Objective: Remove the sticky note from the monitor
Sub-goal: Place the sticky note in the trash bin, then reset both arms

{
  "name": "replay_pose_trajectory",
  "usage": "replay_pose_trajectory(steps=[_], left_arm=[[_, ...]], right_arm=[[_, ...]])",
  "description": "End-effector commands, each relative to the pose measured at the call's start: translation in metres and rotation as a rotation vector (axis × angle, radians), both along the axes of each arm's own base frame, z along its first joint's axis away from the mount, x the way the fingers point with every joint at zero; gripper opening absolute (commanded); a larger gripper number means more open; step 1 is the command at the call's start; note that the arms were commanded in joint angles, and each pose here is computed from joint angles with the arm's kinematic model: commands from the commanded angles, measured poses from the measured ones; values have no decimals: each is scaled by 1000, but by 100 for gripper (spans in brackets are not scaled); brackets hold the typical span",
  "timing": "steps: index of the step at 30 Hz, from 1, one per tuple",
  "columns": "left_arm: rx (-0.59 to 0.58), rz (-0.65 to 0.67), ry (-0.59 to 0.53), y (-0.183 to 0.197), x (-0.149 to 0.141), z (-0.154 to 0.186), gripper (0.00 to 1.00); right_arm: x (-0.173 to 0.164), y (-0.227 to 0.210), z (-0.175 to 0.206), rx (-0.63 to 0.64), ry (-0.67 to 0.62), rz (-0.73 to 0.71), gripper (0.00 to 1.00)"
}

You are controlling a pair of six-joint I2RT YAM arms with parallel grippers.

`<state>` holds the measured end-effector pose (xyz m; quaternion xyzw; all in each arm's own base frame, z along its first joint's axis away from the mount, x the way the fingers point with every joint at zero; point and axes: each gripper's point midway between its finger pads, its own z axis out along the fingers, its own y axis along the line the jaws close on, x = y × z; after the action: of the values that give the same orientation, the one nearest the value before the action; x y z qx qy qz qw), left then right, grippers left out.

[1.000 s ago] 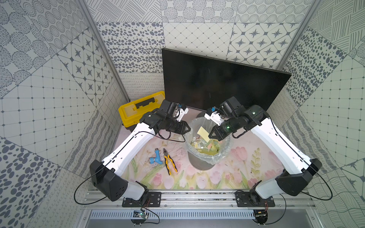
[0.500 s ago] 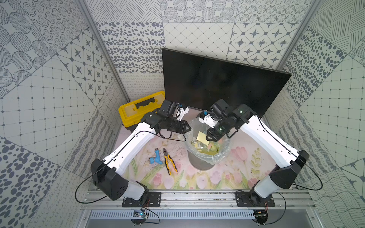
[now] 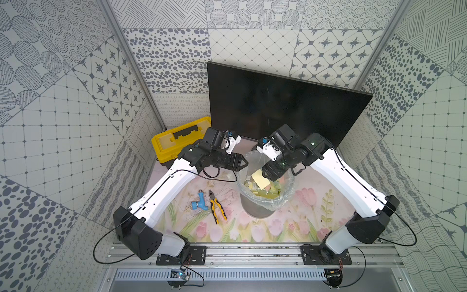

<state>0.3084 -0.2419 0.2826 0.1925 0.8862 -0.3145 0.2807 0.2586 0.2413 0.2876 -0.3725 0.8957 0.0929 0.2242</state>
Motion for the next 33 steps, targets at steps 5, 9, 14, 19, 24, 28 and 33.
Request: replay_pose_trajectory(steps=[5,9,14,19,24,28,33], left_arm=[[-166,198,-276,35,43,80,80],[-215,349,-392,73,58,111,92],[-116,573,-568,132,68,123,99],[-78,843,-621,195,67,103,99],[-27,966,-540,226,60,61,99],[-8,1028,-506,237,57,33,99],[8,1103,-455,247,53,-8,99]], right_arm=[[28,-34,95,106,-400,-154,89],[32,-65,126,153,-558,-269,94],[34,-129,142,269,-744,-504,97],[27,-208,115,393,-806,-835,97],[24,-249,66,348,-808,-992,97],[28,-274,22,291,-797,-1094,97],[42,-290,-41,303,-793,-1174,97]])
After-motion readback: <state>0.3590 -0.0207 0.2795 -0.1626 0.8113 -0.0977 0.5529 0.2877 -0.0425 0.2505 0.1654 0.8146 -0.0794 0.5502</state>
